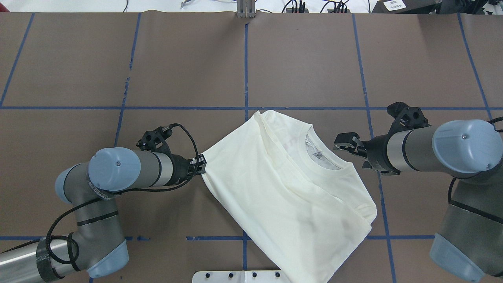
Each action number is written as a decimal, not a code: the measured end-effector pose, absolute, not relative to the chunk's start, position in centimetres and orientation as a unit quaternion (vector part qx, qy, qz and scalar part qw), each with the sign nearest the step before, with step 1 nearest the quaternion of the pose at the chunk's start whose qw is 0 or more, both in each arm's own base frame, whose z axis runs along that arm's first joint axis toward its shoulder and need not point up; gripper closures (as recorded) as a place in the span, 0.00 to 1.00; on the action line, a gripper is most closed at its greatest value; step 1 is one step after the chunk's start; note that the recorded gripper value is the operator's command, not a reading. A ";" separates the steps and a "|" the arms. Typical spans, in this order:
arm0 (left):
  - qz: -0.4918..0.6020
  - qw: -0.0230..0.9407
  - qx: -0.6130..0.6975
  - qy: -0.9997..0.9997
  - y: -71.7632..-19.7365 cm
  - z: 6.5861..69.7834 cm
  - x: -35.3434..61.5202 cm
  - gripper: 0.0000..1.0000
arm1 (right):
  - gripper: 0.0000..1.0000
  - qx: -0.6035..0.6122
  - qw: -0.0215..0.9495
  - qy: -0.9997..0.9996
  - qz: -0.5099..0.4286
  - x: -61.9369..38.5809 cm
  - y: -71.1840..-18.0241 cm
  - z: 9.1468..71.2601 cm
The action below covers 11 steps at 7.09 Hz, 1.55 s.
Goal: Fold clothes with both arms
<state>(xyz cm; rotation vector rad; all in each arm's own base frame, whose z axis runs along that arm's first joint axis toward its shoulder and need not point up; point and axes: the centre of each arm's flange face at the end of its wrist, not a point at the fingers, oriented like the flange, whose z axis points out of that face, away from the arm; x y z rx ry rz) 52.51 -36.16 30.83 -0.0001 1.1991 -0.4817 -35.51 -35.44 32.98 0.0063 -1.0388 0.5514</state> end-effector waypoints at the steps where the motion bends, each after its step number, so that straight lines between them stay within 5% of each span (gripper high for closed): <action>1: -0.227 0.798 0.007 0.558 -36.5 30.9 52.4 0.77 | 0.00 0.003 0.832 -0.490 0.260 -35.5 -35.5 33.0; 3: -0.232 0.799 0.016 0.554 -36.9 31.3 52.4 0.61 | 0.00 0.003 0.831 -0.491 0.261 -35.5 -35.4 32.9; 5: -0.238 0.802 0.025 0.548 -37.3 32.0 52.7 0.62 | 0.00 0.002 0.830 -0.492 0.262 -35.6 -35.4 32.7; 7: -0.234 0.804 0.035 0.546 -37.4 32.2 52.6 1.00 | 0.00 0.002 0.829 -0.493 0.263 -35.6 -35.4 32.6; 11: -0.230 0.810 0.060 0.536 -39.2 33.0 51.9 1.00 | 0.00 0.001 0.828 -0.494 0.263 -35.6 -35.4 32.5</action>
